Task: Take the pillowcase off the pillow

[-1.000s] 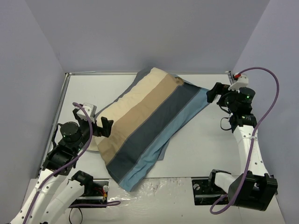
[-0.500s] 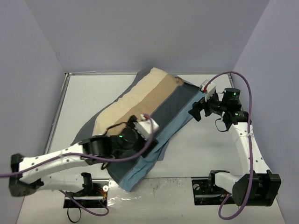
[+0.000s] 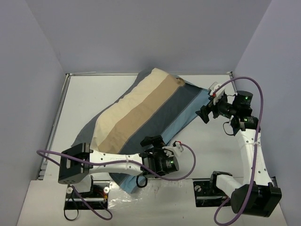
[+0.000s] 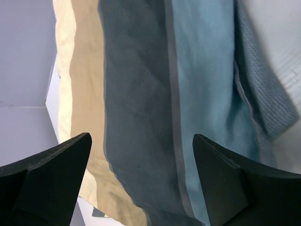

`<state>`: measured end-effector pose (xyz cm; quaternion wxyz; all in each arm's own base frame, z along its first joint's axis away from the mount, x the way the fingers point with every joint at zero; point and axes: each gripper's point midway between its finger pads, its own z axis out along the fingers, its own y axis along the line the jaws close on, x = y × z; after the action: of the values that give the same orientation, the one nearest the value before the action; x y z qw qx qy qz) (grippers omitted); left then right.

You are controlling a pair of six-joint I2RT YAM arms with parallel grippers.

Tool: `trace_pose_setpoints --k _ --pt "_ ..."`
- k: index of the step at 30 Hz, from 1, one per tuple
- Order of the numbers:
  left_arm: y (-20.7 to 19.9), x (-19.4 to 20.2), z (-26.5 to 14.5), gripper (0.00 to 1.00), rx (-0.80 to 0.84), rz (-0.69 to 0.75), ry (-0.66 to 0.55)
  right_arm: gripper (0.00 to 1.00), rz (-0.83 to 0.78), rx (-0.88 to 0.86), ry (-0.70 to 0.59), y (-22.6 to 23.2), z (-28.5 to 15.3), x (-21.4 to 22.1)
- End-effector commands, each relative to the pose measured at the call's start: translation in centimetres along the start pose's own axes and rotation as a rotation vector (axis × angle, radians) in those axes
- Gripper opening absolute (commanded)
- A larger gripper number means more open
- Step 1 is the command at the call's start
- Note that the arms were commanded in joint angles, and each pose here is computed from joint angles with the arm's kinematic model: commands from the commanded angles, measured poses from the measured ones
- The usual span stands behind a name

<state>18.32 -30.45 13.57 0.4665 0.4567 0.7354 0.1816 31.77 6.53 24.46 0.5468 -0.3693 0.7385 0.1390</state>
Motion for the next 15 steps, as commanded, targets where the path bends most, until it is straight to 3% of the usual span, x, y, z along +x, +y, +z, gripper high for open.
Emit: trace_pose_setpoints --k 1,5,8,12,13,15 --pt "1.7 -0.8 1.4 0.88 -0.123 -0.040 -0.023 1.00 -0.004 -0.040 -0.024 0.6 0.1 -0.3" --pt "0.0 0.6 3.9 0.86 -0.085 -0.006 0.029 1.00 0.007 -0.046 -0.026 0.6 0.1 -0.3" --pt "-0.6 1.7 5.3 0.76 -0.080 0.018 0.070 1.00 0.010 -0.045 -0.025 0.7 0.1 -0.2" --pt "-0.8 2.9 6.7 0.52 -0.063 0.005 0.103 1.00 0.014 -0.028 -0.017 0.3 0.0 0.0" --pt "-0.5 3.3 7.0 0.37 -0.068 -0.001 0.115 1.00 0.014 -0.019 -0.014 0.1 -0.1 0.0" --pt "0.0 3.4 7.1 0.24 -0.071 -0.020 0.117 1.00 0.003 0.007 0.002 -0.4 -0.2 0.3"
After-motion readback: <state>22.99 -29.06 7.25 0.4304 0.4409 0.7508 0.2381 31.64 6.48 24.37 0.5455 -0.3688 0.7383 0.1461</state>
